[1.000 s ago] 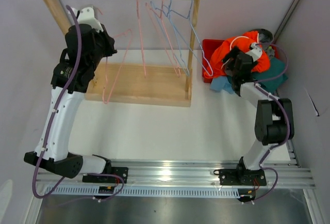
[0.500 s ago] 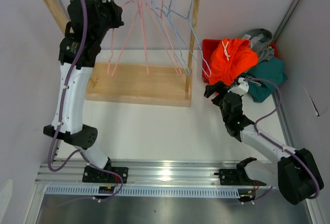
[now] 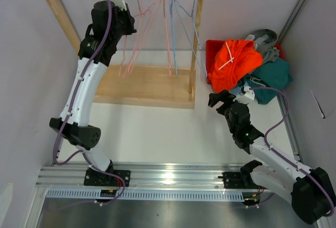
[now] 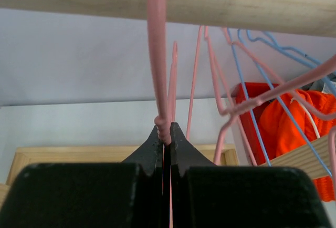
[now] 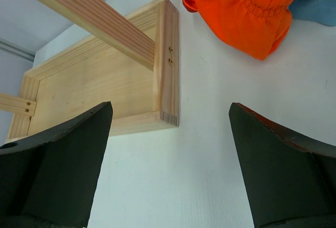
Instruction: Remove the shorts from the hanger
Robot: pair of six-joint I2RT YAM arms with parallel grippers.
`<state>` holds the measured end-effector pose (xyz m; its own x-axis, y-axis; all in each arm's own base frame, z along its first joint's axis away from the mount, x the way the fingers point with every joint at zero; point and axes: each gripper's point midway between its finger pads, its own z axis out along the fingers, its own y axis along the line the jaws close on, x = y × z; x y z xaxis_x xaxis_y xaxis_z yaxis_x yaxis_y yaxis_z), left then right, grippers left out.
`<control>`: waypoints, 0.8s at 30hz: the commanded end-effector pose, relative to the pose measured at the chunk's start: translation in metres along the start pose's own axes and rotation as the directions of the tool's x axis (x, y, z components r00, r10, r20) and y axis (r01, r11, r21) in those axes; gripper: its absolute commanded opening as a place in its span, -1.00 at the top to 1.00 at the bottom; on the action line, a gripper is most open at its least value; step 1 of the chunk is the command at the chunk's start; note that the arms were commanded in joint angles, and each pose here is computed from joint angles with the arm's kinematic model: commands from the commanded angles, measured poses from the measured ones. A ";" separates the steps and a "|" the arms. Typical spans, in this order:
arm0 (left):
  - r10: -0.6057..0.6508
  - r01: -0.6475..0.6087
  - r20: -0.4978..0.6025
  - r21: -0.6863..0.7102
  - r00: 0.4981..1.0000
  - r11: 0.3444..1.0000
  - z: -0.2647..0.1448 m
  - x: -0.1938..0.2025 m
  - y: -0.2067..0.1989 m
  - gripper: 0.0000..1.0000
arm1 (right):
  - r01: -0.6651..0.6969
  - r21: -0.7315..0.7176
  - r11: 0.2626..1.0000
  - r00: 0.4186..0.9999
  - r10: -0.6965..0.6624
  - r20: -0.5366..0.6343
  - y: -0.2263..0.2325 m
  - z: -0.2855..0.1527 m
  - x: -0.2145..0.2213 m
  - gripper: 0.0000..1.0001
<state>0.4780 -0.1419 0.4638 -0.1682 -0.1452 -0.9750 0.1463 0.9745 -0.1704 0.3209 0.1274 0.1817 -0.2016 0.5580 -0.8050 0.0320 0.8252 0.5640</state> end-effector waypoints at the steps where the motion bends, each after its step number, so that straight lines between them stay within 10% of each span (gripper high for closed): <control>1: -0.026 0.026 -0.005 0.004 1.000 1.000 -0.030 0.004 0.001 0.87 | 0.011 0.001 1.000 0.999 -0.011 0.036 0.003 -0.005 -0.012 -0.99; 6: -0.009 0.009 -0.021 -0.005 1.000 1.000 -0.053 0.014 0.008 -0.36 | 0.040 0.008 0.999 0.995 -0.040 0.091 0.010 -0.015 -0.038 -0.99; 11: -0.001 0.001 -0.020 -0.011 1.000 1.000 -0.072 0.019 0.013 -0.94 | 0.117 0.012 0.993 0.979 -0.118 0.164 0.022 -0.030 -0.080 -0.99; 20: -0.061 0.060 0.107 0.012 0.992 0.998 -0.162 0.001 0.024 -0.98 | 0.106 -0.065 0.992 0.960 -0.085 0.267 0.052 -0.094 -0.158 -0.99; 24: -0.099 0.097 0.075 0.025 0.992 0.995 -0.184 0.060 0.035 -0.98 | 0.081 -0.163 0.983 0.970 -0.040 0.241 0.054 -0.127 -0.157 -0.99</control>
<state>0.3140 -0.0879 0.4453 -0.1330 -0.1937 -0.9720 0.1457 0.9662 -0.2125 0.2528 0.0726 0.3664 0.0952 0.5355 -0.8392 -0.1030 0.8438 0.5268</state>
